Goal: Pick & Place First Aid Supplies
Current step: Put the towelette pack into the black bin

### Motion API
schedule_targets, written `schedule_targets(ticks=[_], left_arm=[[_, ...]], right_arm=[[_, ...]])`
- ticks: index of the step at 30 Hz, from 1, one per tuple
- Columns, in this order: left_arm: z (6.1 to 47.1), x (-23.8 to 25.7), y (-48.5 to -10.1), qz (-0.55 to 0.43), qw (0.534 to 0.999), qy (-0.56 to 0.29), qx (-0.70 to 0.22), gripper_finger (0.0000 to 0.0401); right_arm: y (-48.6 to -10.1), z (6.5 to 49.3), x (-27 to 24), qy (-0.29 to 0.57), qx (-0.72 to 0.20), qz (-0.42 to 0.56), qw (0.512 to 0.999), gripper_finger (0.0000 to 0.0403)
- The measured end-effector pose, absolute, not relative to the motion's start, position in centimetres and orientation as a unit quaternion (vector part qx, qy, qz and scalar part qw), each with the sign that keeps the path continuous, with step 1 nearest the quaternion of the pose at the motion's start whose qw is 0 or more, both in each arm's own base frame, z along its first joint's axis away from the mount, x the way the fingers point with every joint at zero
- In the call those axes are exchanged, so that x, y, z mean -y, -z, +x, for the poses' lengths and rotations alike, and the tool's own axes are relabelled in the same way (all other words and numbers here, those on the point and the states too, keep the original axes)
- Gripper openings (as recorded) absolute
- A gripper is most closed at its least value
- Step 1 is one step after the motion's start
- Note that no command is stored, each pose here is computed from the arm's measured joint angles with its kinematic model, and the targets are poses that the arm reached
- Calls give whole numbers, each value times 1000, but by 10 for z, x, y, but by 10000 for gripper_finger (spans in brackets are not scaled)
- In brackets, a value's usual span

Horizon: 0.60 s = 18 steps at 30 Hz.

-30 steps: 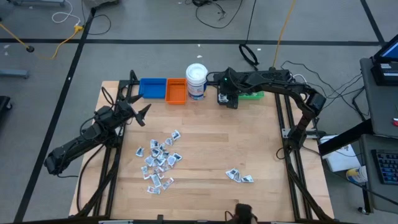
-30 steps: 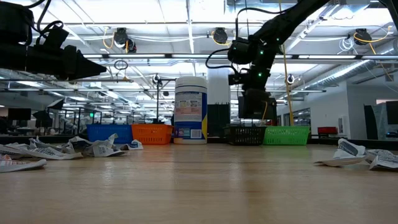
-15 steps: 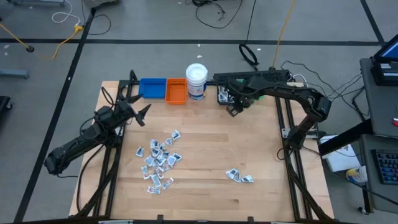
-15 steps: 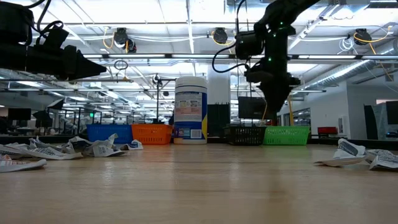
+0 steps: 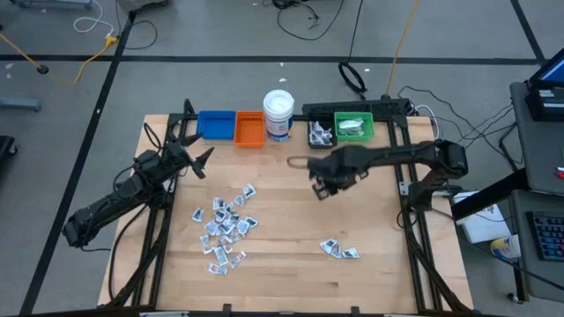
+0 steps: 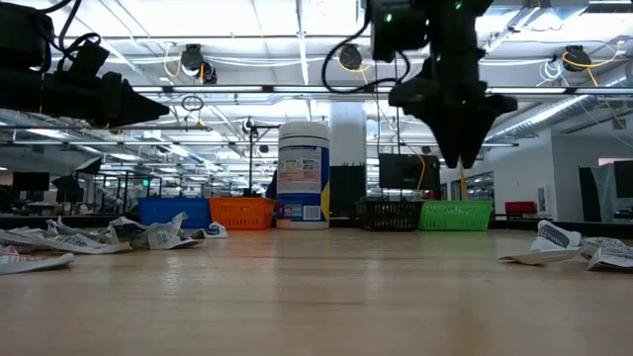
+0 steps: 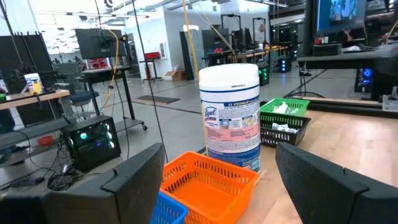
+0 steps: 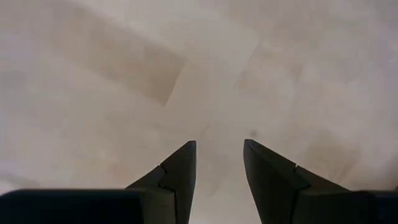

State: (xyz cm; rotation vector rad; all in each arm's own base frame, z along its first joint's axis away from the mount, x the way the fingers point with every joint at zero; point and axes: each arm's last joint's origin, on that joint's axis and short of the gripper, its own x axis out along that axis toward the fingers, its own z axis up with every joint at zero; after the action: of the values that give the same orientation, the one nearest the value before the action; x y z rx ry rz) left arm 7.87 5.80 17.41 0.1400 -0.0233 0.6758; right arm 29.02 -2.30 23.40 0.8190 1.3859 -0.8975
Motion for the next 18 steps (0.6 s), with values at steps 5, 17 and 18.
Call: schedule_targets(ticks=[5, 17, 18], left_arm=[[79, -58, -174, 69, 941, -331, 12, 310], [79, -58, -174, 69, 941, -331, 12, 310], [79, -58, -174, 69, 941, -331, 12, 310]], right_arm=[[-234, 289, -25, 372, -612, 332, 614, 130], [-234, 263, -123, 277, -652, 241, 663, 130], [-234, 260, -130, 264, -657, 228, 669, 130]])
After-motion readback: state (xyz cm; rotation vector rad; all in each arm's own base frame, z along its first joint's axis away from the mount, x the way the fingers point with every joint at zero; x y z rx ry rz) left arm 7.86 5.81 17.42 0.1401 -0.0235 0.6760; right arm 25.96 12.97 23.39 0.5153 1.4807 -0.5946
